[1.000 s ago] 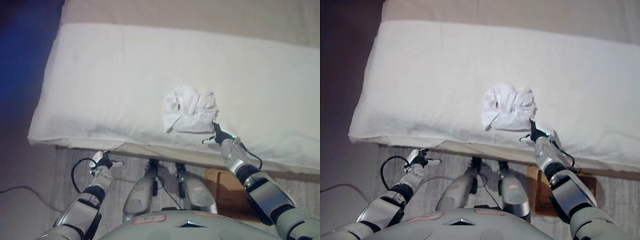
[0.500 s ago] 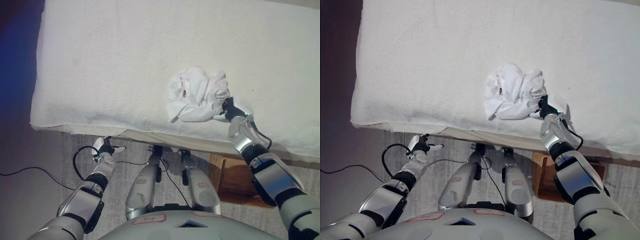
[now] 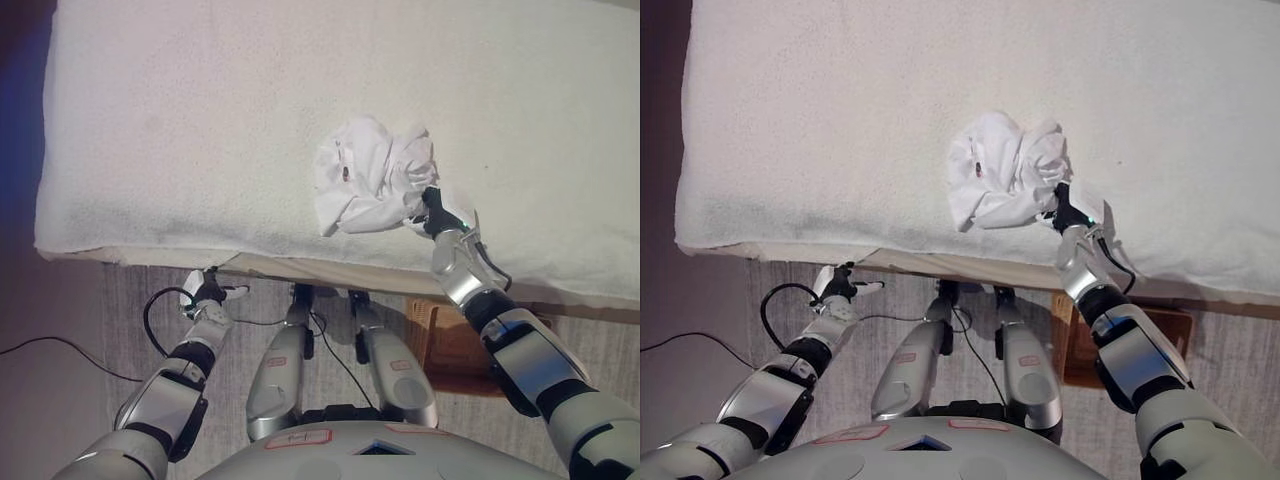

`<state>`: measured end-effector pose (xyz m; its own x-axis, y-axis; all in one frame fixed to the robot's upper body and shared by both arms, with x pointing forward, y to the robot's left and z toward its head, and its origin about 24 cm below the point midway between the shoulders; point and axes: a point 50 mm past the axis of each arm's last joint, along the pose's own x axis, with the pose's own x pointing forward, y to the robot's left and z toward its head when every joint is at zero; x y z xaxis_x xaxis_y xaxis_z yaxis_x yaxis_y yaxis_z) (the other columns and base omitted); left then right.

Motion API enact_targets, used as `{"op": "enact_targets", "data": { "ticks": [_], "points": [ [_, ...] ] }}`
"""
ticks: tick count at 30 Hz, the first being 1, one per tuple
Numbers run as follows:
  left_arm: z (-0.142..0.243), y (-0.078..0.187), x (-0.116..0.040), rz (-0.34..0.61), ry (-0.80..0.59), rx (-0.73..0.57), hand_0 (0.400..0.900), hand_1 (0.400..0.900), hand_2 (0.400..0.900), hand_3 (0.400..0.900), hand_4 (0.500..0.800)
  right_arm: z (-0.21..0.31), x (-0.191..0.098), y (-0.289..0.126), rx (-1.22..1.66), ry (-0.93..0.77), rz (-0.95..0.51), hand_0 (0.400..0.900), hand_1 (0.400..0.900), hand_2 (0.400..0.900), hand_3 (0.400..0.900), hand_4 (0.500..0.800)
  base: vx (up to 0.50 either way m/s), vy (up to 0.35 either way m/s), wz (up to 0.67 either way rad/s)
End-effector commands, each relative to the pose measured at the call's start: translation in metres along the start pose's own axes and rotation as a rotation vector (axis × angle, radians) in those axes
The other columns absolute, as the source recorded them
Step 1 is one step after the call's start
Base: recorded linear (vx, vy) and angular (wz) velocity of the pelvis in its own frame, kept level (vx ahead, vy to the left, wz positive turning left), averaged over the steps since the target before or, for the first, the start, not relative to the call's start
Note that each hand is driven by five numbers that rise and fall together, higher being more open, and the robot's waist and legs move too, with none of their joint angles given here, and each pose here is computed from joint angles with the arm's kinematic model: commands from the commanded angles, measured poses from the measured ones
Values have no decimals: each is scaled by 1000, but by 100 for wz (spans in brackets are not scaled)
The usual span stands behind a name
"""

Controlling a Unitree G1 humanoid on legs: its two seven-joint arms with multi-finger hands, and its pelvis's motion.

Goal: Put the clothes on the bed into the basket.

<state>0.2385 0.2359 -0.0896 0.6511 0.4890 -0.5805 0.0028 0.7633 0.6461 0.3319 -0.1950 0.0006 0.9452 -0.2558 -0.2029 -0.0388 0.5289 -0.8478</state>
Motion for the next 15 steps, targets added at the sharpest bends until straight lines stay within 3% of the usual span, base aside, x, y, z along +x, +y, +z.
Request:
{"op": "enact_targets", "data": {
  "ticks": [1,9,15],
  "points": [
    [-10,19,6,104,46,29,900,900,900,900,800,63,-4,4,112,-234,11,400,400,400,400,500,-2,8,-9],
    [-5,19,6,101,32,19,900,900,900,900,800,56,-4,4,127,-213,5,400,400,400,400,500,5,-3,-6],
    [-22,10,2,55,67,50,900,900,900,900,800,6,-9,9,105,-69,22,400,400,400,400,500,55,-7,-13]
  ]
}}
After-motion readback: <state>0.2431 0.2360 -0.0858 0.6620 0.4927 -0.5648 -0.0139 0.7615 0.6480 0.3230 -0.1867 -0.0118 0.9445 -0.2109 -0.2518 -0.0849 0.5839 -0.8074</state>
